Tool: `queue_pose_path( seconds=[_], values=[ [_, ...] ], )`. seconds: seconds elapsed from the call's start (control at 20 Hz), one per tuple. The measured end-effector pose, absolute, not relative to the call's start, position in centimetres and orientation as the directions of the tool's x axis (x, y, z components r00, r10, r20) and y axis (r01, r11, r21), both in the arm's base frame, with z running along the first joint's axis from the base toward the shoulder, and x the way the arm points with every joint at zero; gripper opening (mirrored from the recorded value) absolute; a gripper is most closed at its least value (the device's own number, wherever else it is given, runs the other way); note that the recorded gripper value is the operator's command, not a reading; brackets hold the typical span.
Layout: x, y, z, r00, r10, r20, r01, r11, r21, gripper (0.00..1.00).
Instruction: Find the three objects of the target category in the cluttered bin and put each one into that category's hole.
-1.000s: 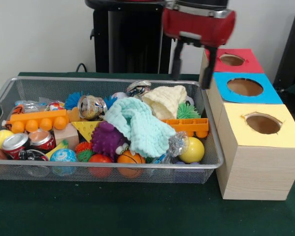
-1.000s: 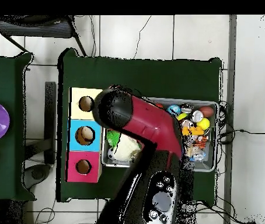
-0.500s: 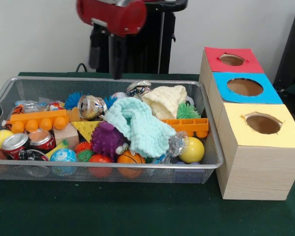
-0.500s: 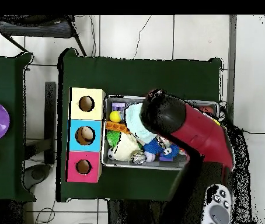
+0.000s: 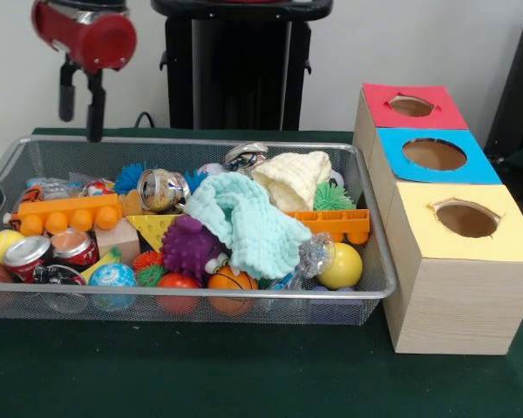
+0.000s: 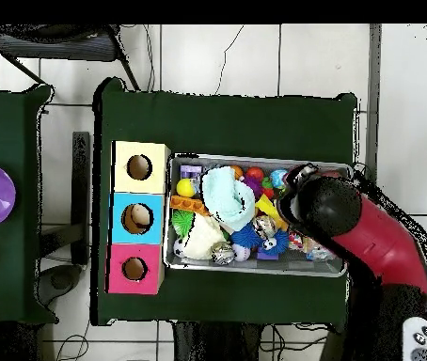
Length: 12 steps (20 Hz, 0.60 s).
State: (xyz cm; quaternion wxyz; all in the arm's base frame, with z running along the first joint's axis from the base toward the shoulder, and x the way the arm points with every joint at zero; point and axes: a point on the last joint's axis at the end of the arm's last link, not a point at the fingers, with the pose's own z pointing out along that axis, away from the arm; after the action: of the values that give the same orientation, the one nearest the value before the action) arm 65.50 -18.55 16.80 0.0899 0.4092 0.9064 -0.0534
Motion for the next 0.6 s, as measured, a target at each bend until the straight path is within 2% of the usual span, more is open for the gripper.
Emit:
queue_pose_path(
  seconds=[0.35, 0.6],
  values=[
    [61.2, -22.4, 12.9, -0.637, 0.754, -0.163, 0.768, 0.64, -0.042, 1.0],
    [59.1, -22.6, 10.9, -0.645, 0.75, -0.146, 0.762, 0.646, -0.047, 1.0]
  ],
)
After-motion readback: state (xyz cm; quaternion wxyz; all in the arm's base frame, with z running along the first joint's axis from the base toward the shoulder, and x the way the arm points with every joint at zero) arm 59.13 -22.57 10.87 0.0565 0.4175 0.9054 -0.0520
